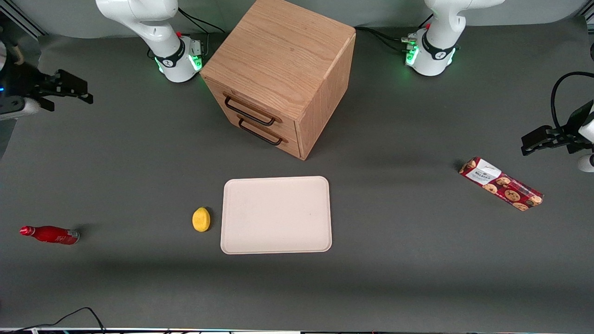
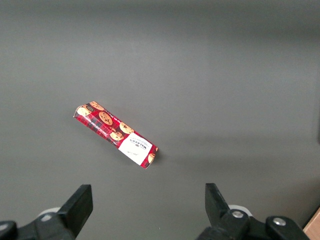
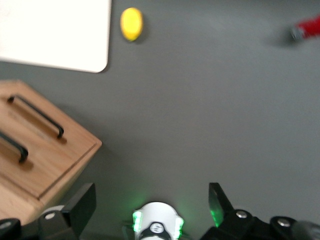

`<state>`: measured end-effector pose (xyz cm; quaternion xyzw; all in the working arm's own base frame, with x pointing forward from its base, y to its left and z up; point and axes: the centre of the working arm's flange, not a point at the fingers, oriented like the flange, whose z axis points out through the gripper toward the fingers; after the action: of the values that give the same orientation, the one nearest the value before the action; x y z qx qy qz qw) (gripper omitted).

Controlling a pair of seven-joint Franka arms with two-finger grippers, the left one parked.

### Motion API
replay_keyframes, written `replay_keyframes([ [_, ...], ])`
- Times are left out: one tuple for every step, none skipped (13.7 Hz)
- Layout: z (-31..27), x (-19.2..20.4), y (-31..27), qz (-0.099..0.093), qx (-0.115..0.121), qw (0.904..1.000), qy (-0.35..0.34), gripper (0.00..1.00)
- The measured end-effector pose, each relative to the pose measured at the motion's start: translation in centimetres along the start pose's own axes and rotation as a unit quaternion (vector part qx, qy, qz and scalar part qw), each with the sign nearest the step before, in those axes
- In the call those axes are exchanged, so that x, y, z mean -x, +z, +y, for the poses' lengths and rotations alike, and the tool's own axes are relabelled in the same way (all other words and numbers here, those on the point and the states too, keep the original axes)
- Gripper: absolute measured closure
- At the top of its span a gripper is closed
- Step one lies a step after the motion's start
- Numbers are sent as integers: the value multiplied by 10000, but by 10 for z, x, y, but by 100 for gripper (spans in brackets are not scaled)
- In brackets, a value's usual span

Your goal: Open upper drawer

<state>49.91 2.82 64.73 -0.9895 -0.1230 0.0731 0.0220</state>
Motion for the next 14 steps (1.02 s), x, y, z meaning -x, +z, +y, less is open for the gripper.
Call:
replay_keyframes([
  [-17,-2,0,-15,37,9988,-497,0],
  [-36,-4,1,-59,71,9955,-946,0],
  [-57,-6,3,-116,107,9907,-1351,0],
  [-81,-7,5,-149,150,9843,-1755,0],
  [-107,-8,7,-184,188,9759,-2166,0],
  [-133,-7,10,-219,202,9653,-2596,0],
  [-157,-6,14,-248,185,9554,-2937,0],
  [-176,-5,18,-270,95,9478,-3175,0],
  [-190,-4,22,-272,-119,9423,-3335,0],
  [-197,-6,25,-262,-373,9387,-3417,0],
  [-200,-9,29,-273,-565,9360,-3463,0],
  [-200,-15,36,-329,-709,9338,-3490,0],
  [-202,-23,48,-431,-856,9314,-3512,0],
  [-205,-33,64,-564,-1039,9279,-3536,0],
])
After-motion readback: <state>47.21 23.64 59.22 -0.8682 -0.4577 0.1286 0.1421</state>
